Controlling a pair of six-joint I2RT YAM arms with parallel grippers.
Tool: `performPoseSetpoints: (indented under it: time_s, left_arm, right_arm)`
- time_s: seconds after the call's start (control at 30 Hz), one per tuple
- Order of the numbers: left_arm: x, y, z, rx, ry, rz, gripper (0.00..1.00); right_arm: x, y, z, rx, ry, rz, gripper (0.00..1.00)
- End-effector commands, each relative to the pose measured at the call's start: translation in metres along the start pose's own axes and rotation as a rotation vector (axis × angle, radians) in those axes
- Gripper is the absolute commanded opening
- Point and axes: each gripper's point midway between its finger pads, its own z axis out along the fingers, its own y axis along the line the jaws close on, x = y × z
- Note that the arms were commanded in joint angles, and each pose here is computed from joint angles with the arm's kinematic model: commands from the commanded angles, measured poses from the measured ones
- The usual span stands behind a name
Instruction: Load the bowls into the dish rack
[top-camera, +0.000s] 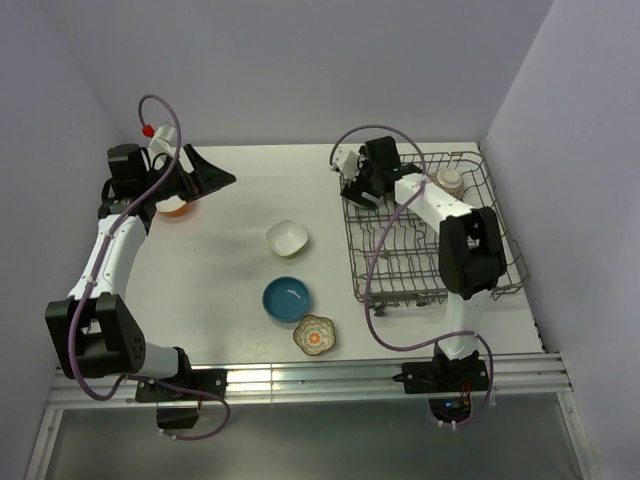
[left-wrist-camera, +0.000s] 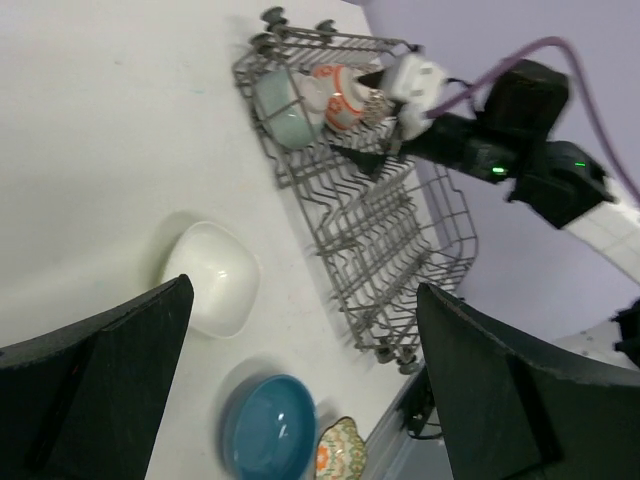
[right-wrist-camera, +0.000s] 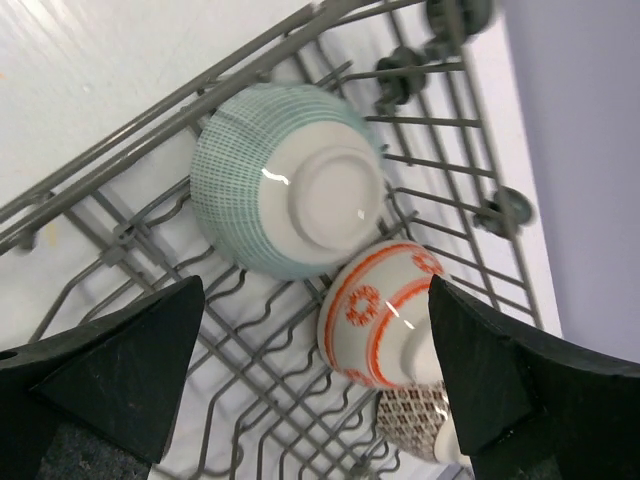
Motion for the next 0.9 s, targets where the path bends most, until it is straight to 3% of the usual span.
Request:
performPoseSetpoints:
  time_s: [0.0, 0.2, 0.47, 0.73, 0.87]
  left_arm:
    - [-0.023, -0.008, -0.031, -0.078, -0.066, 0.126, 1.00]
    - [-0.037, 0.030, -0.074, -0.266, -0.077, 0.178, 0.99]
    - [-0.015, 0.061, -0.078, -0.319, 0.059, 0.321, 0.97]
    - [0.017, 0.091, -0.042, -0.314, 0.236, 0.307, 0.89]
    - [-0.001, 0.115, -0.037, -0.421, 0.181, 0.307, 0.86]
  right_arm:
    - [-0.045, -0.054, -0.077, 0.114, -0.166, 0.122, 1.00]
    - [-0.051, -0.072, -0.147, 0.145, -0.260, 0.286, 1.00]
    - [-0.051, -0.066, -0.235, 0.161, -0.394, 0.591, 1.00]
    - [-0.011, -0.037, -0.249, 0.144, -0.378, 0.795, 1.00]
    - [0.012, -0.021, -0.244, 0.116, -0.353, 0.885, 1.00]
